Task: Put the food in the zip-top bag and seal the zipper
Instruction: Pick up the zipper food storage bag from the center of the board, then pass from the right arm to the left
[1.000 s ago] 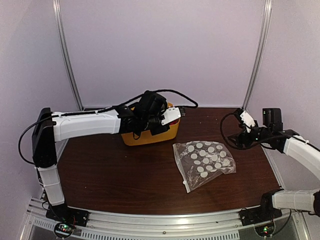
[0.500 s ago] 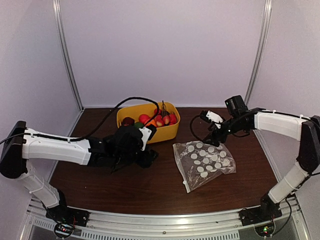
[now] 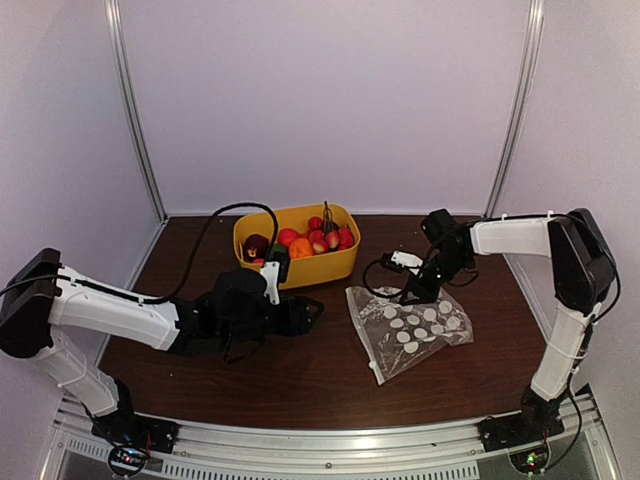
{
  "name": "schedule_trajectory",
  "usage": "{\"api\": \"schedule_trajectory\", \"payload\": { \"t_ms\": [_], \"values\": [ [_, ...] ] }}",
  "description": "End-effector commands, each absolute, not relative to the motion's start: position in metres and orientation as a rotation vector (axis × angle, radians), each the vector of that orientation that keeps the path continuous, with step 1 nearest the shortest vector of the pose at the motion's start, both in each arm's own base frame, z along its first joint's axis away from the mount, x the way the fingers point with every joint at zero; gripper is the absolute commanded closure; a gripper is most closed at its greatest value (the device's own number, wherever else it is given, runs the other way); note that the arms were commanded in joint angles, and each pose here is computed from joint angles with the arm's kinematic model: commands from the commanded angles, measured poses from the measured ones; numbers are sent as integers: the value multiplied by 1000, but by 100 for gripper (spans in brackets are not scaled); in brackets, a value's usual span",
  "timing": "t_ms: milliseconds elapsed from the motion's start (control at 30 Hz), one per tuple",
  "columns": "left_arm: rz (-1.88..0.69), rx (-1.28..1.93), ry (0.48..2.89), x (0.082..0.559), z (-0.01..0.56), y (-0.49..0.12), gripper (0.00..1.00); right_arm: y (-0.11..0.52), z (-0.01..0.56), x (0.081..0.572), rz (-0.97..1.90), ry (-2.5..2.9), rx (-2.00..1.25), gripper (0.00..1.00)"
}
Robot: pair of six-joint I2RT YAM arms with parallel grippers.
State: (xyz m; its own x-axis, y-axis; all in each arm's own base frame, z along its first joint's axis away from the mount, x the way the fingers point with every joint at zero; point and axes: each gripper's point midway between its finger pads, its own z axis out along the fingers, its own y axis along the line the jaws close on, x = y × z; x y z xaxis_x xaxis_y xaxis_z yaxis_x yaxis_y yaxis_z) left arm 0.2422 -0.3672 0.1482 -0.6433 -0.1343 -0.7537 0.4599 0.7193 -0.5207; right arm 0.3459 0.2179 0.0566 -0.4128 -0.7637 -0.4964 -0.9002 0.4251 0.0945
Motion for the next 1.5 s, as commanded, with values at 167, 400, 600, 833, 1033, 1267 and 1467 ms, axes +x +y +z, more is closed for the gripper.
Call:
{"api": "schedule_trajectory", "payload": {
  "t_ms": [167, 400, 600, 833, 1033, 1267, 1467],
  "values": [
    [-1125, 151, 1991, 237, 161, -374, 38, 229, 147, 310, 681, 2077, -1407, 100],
    [-1317, 407, 1801, 212, 199, -401, 48, 240, 184, 267, 937, 1966, -1423, 100],
    [-1360, 537, 1686, 199, 215, -408, 58, 247, 210, 250, 1080, 1895, -1454, 100],
    [-1374, 575, 1671, 193, 207, -409, 70, 252, 228, 236, 1216, 1848, -1459, 100],
    [-1397, 613, 1639, 190, 210, -415, 72, 253, 232, 232, 1254, 1833, -1458, 100],
    [-1410, 655, 1625, 188, 210, -424, 75, 253, 232, 231, 1263, 1830, -1455, 100],
    [-1477, 701, 1554, 176, 219, -425, 65, 253, 228, 233, 1251, 1846, -1443, 100]
  ]
}}
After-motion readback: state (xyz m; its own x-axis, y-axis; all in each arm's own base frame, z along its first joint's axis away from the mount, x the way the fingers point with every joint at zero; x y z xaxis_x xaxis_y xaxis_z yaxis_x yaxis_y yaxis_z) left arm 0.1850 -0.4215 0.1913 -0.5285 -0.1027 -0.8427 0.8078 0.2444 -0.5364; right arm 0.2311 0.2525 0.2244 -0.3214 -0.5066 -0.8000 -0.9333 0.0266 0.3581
